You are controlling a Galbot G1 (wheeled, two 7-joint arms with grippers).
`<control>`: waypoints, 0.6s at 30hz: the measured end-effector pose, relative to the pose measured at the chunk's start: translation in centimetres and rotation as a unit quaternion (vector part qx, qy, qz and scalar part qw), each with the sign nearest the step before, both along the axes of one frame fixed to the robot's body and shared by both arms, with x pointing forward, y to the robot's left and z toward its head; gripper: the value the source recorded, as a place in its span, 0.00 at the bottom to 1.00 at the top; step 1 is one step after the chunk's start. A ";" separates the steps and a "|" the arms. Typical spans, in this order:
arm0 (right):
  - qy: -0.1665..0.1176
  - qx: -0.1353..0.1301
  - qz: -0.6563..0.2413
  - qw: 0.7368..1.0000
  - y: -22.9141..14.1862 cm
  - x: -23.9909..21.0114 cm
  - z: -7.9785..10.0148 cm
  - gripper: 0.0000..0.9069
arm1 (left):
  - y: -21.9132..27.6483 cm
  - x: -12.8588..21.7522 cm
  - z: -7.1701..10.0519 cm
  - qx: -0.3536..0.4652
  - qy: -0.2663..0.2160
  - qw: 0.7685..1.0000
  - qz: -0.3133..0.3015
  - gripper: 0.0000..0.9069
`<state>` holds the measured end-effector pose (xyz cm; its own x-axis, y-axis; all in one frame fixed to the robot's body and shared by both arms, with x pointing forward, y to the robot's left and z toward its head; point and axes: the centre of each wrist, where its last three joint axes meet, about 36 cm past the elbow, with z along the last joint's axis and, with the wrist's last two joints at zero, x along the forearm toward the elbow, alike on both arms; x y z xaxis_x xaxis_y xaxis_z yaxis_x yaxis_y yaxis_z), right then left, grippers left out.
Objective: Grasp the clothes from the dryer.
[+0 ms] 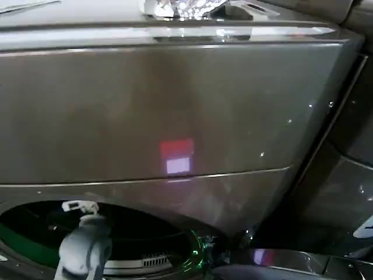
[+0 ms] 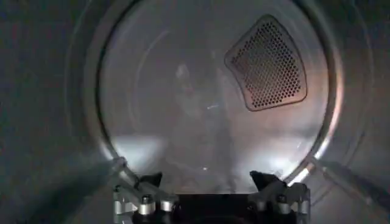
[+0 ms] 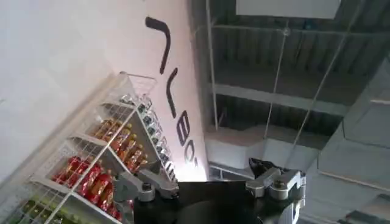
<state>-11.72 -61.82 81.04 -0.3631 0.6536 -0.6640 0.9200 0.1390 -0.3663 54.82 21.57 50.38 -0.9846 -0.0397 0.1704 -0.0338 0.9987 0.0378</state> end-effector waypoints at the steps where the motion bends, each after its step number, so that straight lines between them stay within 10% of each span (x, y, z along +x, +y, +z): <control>1: 0.000 0.000 0.000 1.000 0.0 0.0 0.0 1.00 | 0.0 0.6 0.0 0.002 0.002 1.000 0.001 1.00; 18: -0.003 0.001 0.005 1.000 -0.1 0.1 -0.1 1.00 | -0.8 8.6 1.3 0.015 0.048 0.999 -0.001 1.00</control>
